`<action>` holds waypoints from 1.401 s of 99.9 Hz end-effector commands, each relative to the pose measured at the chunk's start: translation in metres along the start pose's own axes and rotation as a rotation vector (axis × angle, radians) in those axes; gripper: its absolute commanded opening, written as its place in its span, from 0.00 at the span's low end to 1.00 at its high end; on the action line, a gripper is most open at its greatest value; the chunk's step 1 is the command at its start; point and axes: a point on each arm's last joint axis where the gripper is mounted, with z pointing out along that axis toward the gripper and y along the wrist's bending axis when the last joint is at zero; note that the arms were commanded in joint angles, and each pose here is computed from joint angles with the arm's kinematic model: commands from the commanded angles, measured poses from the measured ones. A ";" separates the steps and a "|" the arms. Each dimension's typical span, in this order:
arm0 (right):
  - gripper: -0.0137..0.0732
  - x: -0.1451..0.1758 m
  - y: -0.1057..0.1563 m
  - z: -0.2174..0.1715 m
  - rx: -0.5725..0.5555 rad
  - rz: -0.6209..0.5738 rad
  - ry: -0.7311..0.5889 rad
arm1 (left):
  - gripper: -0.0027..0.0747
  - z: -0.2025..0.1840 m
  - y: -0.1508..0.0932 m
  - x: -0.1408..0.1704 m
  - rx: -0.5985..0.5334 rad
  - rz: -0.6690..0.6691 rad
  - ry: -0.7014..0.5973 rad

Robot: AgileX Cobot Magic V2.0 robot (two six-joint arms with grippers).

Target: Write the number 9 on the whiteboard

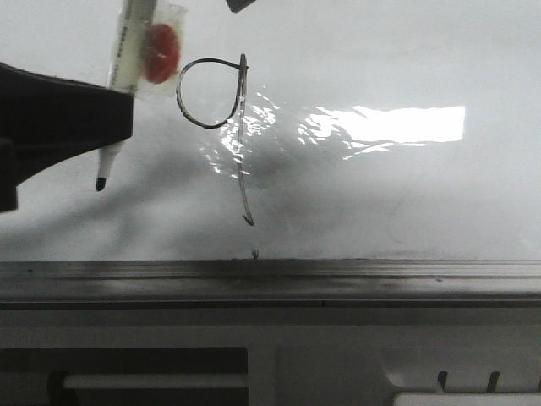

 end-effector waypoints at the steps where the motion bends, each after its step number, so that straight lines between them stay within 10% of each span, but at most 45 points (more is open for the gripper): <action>1: 0.67 -0.017 0.004 -0.015 -0.020 -0.016 -0.126 | 0.01 0.002 0.008 -0.011 -0.098 -0.162 -0.056; 28: 0.67 -0.017 0.004 -0.015 -0.020 -0.016 -0.122 | 0.01 0.001 0.015 0.005 -0.222 -0.412 0.117; 86: 0.67 -0.011 0.004 -0.014 -0.012 -0.013 -0.056 | 0.02 0.001 0.016 0.007 -0.232 -0.432 0.128; 122: 0.67 -0.009 0.004 -0.014 -0.011 -0.011 -0.040 | 0.64 0.003 0.012 -0.002 -0.168 -0.331 0.054; 140: 0.67 -0.008 0.003 -0.013 -0.010 -0.011 -0.036 | 0.68 -0.001 0.012 -0.009 -0.154 -0.345 0.010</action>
